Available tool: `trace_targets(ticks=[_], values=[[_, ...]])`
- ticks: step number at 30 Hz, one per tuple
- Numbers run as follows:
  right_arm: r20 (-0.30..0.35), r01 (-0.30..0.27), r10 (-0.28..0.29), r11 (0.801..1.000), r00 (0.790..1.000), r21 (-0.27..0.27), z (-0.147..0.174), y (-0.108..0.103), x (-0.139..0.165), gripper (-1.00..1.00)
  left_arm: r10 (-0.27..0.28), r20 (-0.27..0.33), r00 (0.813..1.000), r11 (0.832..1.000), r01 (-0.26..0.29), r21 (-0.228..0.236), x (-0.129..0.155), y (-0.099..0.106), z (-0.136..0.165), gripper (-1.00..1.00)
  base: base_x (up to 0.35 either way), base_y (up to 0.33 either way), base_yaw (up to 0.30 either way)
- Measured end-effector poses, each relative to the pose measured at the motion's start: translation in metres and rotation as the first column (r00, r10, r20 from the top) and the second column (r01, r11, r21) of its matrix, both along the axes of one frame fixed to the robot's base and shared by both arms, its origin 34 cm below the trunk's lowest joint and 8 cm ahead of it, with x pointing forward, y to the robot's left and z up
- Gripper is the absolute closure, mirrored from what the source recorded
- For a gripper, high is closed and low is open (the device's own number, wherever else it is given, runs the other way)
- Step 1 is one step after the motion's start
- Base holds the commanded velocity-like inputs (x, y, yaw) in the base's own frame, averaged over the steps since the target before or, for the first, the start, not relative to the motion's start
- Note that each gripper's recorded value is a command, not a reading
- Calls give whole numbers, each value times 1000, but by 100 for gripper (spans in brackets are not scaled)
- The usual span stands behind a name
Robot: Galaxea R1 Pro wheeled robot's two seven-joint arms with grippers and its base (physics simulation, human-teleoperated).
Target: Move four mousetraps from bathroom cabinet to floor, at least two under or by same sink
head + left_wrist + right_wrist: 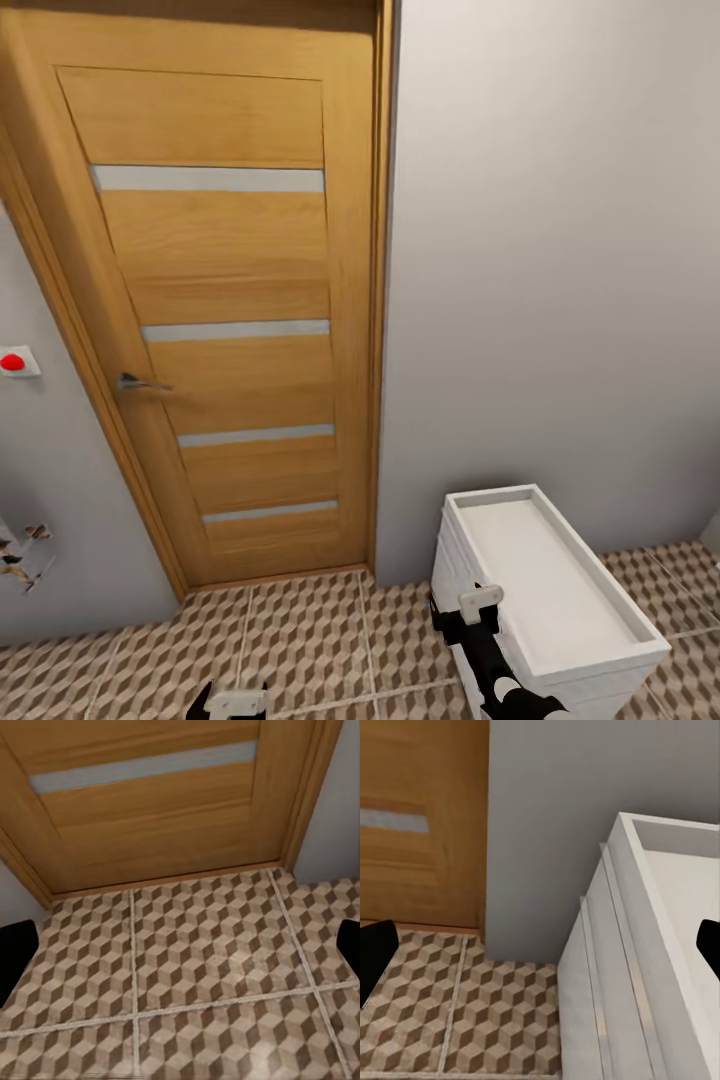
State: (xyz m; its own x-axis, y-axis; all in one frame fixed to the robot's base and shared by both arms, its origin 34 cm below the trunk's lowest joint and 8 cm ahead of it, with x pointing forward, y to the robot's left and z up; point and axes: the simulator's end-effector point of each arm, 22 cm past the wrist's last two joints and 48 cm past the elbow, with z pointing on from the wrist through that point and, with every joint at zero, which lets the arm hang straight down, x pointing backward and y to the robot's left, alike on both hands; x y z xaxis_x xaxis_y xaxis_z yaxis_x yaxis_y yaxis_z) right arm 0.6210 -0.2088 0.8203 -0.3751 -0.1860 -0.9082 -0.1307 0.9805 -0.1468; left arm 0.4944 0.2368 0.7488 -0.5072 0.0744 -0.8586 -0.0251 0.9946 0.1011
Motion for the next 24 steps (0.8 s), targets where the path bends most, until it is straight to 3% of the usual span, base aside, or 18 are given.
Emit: trace_targets(ticks=[24], values=[[-6, 1, -1, 1000, 1000, 0, -3, 0, -1, -100, 0, -6, 1000, 1000, 0, 0, -2, 0, -2, -100, 0, 0, 281]])
